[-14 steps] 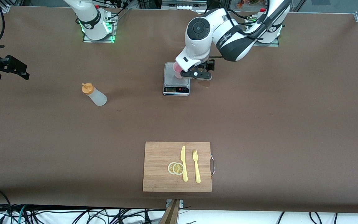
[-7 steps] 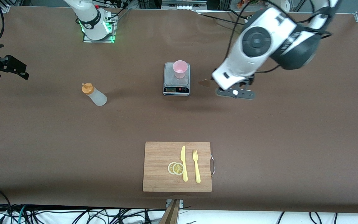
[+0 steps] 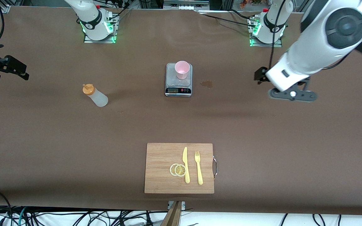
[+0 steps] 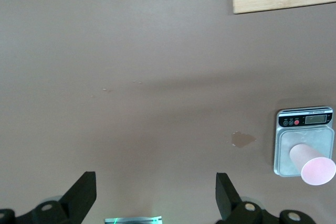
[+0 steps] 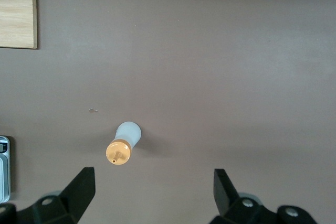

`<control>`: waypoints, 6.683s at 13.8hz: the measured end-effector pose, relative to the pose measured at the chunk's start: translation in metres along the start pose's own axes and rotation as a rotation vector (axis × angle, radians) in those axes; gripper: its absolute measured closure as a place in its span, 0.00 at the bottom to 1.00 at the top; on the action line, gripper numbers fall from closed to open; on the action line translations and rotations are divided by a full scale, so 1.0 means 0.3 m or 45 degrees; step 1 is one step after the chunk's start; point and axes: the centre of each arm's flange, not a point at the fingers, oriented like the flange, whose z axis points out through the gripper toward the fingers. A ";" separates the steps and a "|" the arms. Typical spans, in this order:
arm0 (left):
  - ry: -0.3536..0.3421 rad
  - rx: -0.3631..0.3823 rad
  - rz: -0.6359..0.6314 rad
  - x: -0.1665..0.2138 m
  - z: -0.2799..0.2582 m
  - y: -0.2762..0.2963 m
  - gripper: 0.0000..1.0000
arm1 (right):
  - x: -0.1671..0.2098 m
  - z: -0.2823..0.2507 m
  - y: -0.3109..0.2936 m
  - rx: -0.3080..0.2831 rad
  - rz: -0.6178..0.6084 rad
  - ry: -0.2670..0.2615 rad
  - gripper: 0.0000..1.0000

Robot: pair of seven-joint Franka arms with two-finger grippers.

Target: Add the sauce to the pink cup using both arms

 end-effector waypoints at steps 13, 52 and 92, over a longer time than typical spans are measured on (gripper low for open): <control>0.197 -0.025 0.012 -0.160 0.049 -0.385 0.00 | -0.001 -0.004 0.007 0.012 0.008 0.004 0.00; 0.203 -0.026 0.044 -0.147 -0.004 -0.357 0.00 | -0.073 0.856 0.237 0.963 -1.533 0.268 0.00; 0.197 -0.027 0.038 -0.147 -0.002 -0.366 0.00 | -0.222 1.651 -0.036 1.647 -1.871 1.119 0.06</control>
